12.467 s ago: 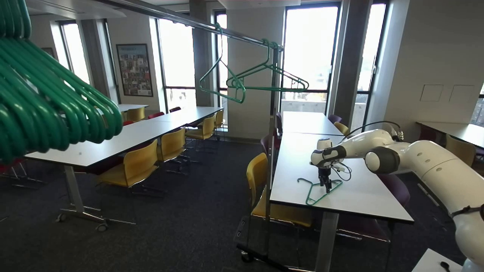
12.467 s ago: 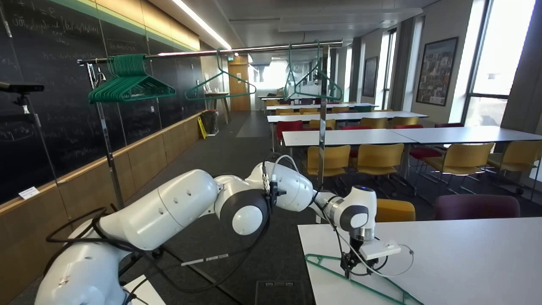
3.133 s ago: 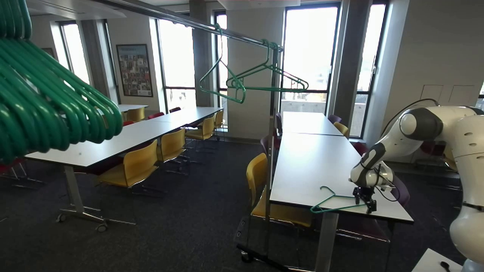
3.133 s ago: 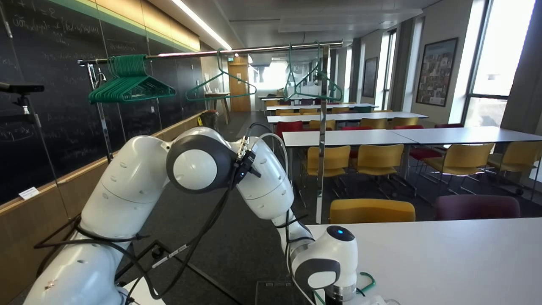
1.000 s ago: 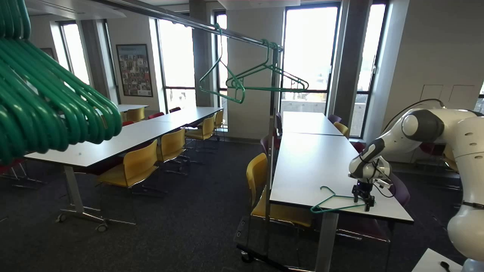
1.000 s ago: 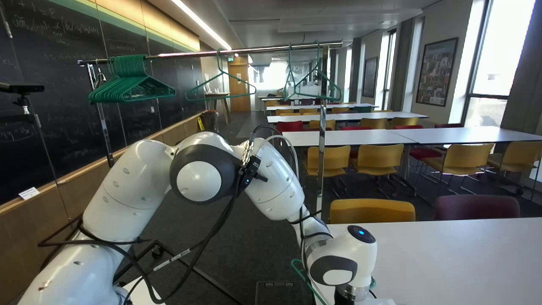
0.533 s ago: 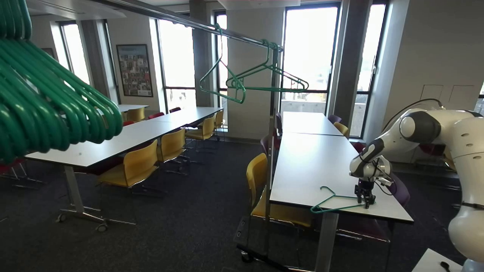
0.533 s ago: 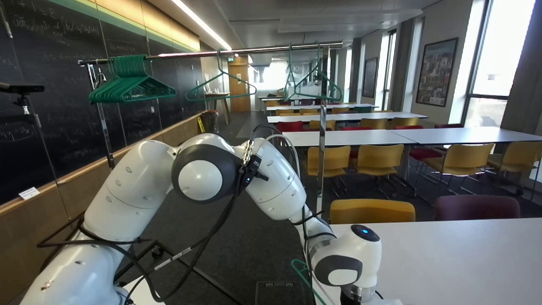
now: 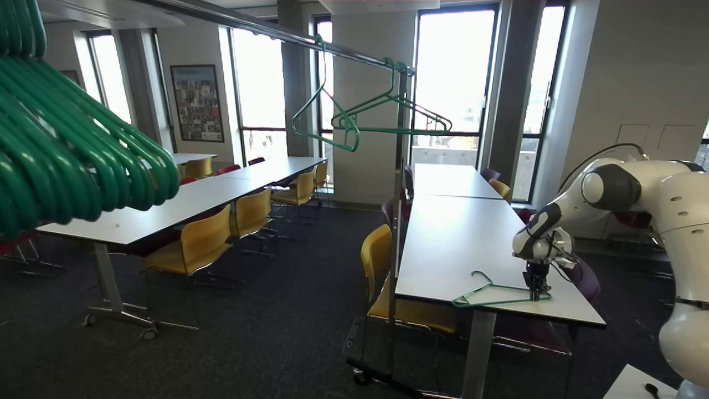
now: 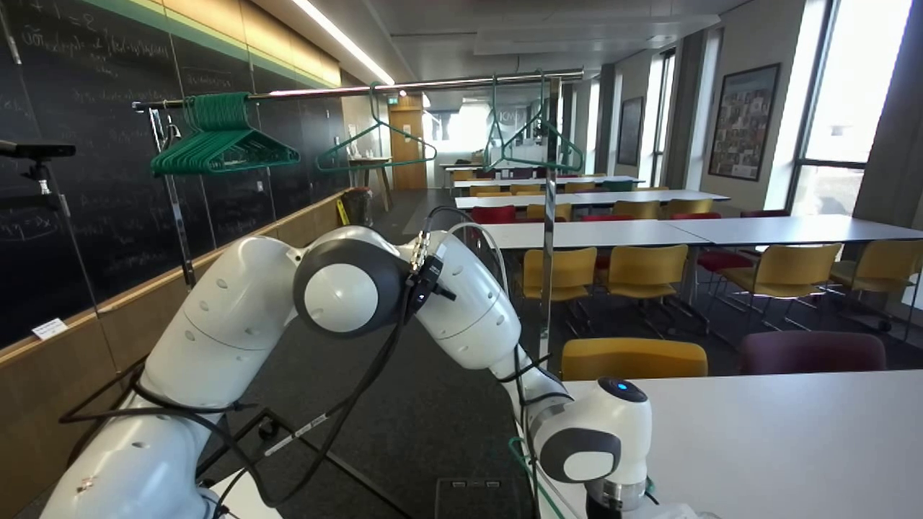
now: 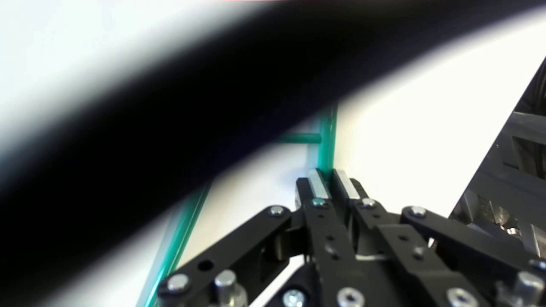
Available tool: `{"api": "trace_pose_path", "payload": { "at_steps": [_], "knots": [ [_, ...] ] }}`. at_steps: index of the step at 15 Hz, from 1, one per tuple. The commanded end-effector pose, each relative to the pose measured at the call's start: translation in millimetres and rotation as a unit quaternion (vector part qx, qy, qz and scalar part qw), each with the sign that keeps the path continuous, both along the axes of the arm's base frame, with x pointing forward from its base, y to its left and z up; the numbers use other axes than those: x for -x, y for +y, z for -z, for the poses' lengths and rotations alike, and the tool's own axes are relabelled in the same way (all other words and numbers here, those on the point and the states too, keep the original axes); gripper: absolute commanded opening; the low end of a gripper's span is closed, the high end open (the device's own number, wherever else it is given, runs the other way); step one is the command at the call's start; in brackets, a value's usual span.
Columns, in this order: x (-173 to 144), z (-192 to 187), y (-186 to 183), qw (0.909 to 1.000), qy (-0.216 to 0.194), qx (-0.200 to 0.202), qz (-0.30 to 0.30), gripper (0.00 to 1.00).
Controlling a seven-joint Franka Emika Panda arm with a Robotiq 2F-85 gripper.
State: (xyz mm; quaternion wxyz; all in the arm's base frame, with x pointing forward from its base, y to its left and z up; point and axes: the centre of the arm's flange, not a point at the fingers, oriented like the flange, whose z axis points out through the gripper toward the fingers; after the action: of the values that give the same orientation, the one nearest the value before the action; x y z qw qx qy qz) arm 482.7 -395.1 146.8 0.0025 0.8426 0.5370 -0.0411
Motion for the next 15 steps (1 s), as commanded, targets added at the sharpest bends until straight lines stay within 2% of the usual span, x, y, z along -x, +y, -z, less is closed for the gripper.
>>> {"api": "trace_pose_path", "payload": {
  "at_steps": [1, 4, 8, 15],
  "knots": [
    [2, -2, 3, 0.9999, 0.015, 0.007, -0.001, 0.02],
    [7, -7, 13, 0.9998, 0.008, 0.018, -0.009, 0.02],
    [28, -26, 37, 0.9979, -0.03, 0.042, -0.038, 0.02],
    [55, -79, 84, 0.9937, -0.091, 0.033, -0.056, 0.02]
  ]
}}
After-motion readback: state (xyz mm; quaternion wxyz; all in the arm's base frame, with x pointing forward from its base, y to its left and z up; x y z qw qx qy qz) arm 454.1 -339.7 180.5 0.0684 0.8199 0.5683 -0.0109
